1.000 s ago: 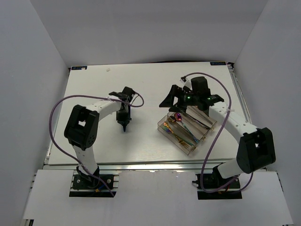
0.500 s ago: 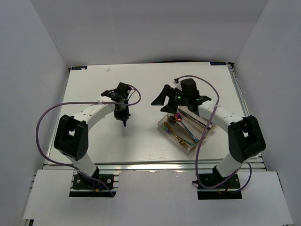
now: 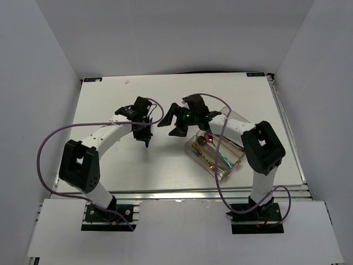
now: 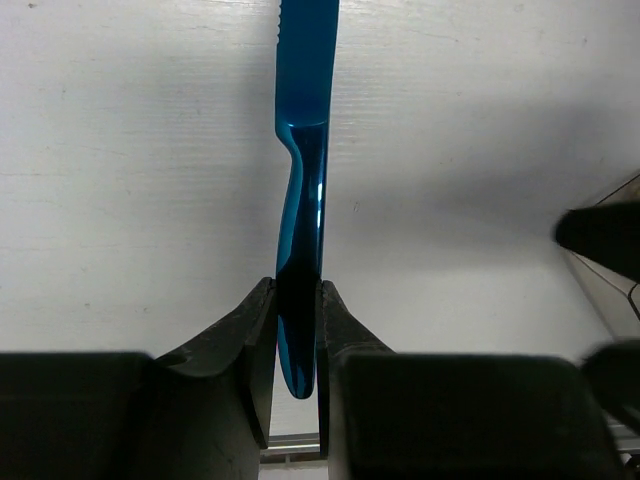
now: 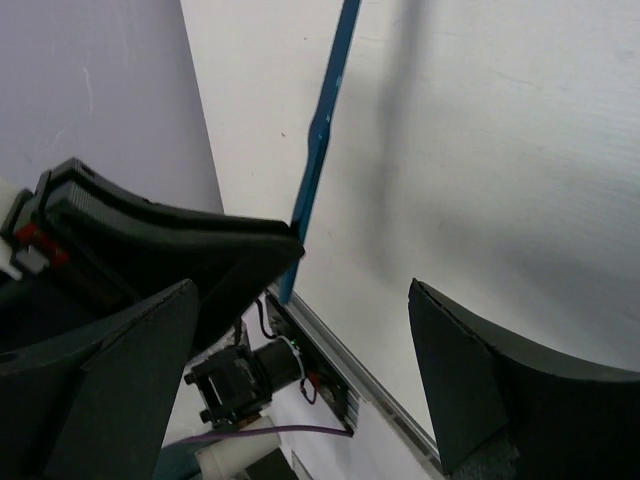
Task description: Sort the eating utensils into containers
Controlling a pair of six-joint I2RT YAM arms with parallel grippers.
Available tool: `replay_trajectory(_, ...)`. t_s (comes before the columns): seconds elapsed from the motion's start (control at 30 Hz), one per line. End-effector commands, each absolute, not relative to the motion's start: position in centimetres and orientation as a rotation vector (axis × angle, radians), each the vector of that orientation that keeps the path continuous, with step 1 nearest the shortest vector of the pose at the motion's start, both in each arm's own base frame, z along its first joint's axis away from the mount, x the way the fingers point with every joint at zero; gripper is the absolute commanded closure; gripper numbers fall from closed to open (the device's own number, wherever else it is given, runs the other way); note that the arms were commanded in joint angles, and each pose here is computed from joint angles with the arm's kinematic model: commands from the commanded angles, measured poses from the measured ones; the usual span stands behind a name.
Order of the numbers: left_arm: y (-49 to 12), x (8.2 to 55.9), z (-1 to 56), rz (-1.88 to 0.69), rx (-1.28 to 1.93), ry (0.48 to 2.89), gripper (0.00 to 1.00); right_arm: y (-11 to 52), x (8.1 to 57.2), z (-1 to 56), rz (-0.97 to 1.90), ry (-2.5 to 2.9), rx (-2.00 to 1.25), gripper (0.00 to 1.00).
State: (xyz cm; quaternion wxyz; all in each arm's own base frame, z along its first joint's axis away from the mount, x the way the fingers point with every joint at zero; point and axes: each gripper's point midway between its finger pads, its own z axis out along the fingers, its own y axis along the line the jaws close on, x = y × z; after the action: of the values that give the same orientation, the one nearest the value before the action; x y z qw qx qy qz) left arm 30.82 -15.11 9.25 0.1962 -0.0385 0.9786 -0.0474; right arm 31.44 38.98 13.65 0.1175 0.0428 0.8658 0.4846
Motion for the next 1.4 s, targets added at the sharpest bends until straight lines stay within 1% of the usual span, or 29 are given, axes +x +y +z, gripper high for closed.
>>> replay_trajectory(0.0,-16.0,30.8,10.5,-0.226,-0.11,2.688,1.0,41.0,32.2,14.0,1.419,2.551,0.218,0.11)
replay_trajectory(0.17,-16.3,30.2,9.9,-0.27,-0.12,2.688,1.0,43.0,30.5,10.9,1.469,2.684,0.398,0.11)
replay_trajectory(0.23,-16.5,30.3,10.0,-0.287,-0.124,2.681,1.0,44.0,29.5,8.7,1.471,2.765,0.447,0.11)
replay_trajectory(0.27,-16.1,30.4,10.1,-0.257,-0.134,2.67,1.0,44.7,29.6,8.6,1.471,2.783,0.451,0.11)
replay_trajectory(0.3,-15.8,30.3,10.1,-0.239,-0.127,2.674,1.0,45.1,29.1,7.0,1.46,2.826,0.462,0.11)
replay_trajectory(0.33,-15.5,30.4,10.2,-0.216,-0.129,2.664,1.0,45.7,28.4,6.6,1.456,2.85,0.459,0.11)
replay_trajectory(0.43,-15.2,30.2,10.4,-0.194,-0.107,2.671,1.0,47.1,28.5,6.5,1.525,2.841,0.403,0.11)
replay_trajectory(0.5,-15.6,30.4,10.8,-0.231,-0.099,2.653,1.0,47.5,27.9,5.3,1.599,2.855,0.406,0.11)
replay_trajectory(0.57,-16.3,30.2,10.7,-0.288,-0.087,2.661,1.0,48.6,28.2,5.6,1.712,2.804,0.363,0.11)
replay_trajectory(0.63,-16.8,29.9,10.2,-0.318,-0.105,2.683,1.0,49.1,28.6,5.5,1.74,2.779,0.353,0.16)
replay_trajectory(0.67,-16.8,29.9,10.2,-0.322,-0.109,2.683,1.0,49.2,28.7,5.6,1.738,2.771,0.352,0.21)
replay_trajectory(0.7,-16.9,29.9,10.1,-0.326,-0.117,2.678,1.0,49.3,28.9,5.9,1.742,2.756,0.355,0.4)
replay_trajectory(0.77,-16.8,29.9,10.4,-0.328,-0.115,2.672,1.0,49.2,29.2,6.1,1.731,2.743,0.364,0.6)
replay_trajectory(0.8,-16.7,29.7,10.4,-0.322,-0.107,2.682,1.0,49.2,29.5,6.5,1.729,2.722,0.361,0.84)
replay_trajectory(0.83,-16.6,29.8,10.7,-0.309,-0.106,2.679,1.0,49.1,30.2,7.0,1.73,2.698,0.347,0.98)
replay_trajectory(0.87,-16.5,29.9,10.9,-0.299,-0.102,2.68,1.0,49.1,30.4,7.2,1.727,2.694,0.341,1.0)
replay_trajectory(0.97,-15.7,30.2,12.5,-0.257,-0.125,2.64,1.0,48.5,31.7,6.8,1.635,2.721,0.351,1.0)
replay_trajectory(1.03,-14.9,29.9,13.4,-0.211,-0.154,2.633,1.0,47.7,31.9,5.9,1.519,2.791,0.381,1.0)
replay_trajectory(1.07,-13.6,30.7,14.5,-0.119,-0.191,2.585,0.99,47.8,32.4,6.7,1.475,2.766,0.294,1.0)
replay_trajectory(1.1,-12.4,30.3,14.9,-0.044,-0.216,2.585,0.8,47.5,32.6,7.2,1.393,2.754,0.276,1.0)
replay_trajectory(1.13,-11.3,30.3,15.4,0.032,-0.244,2.569,0.66,46.7,32.2,6.9,1.305,2.794,0.276,1.0)
replay_trajectory(1.17,-10.0,30.8,16.2,0.121,-0.27,2.524,0.58,46.3,32.1,7.2,1.271,2.786,0.248,1.0)
replay_trajectory(1.2,-9.4,30.7,16.8,0.137,-0.289,2.505,0.4,46.0,32.4,8.2,1.23,2.751,0.238,0.81)
replay_trajectory(1.23,-9.1,30.8,17.4,0.147,-0.307,2.48,0.27,44.9,31.9,7.7,1.129,2.801,0.244,0.67)
replay_trajectory(1.27,-8.3,31.0,18.7,0.175,-0.368,2.425,0.14,44.2,31.8,7.6,1.043,2.81,0.178,0.55)
replay_trajectory(1.3,-7.6,30.8,20.2,0.186,-0.413,2.371,0.09,44.7,32.7,8.7,0.967,2.769,0.144,0.35)
replay_trajectory(1.33,-6.8,30.8,21.0,0.214,-0.455,2.333,0.02,44.5,32.8,8.7,0.903,2.776,0.112,0.27)
replay_trajectory(1.37,-5.7,30.5,21.9,0.245,-0.52,2.3,0.02,43.4,31.8,8.1,0.784,2.842,0.105,0.12)
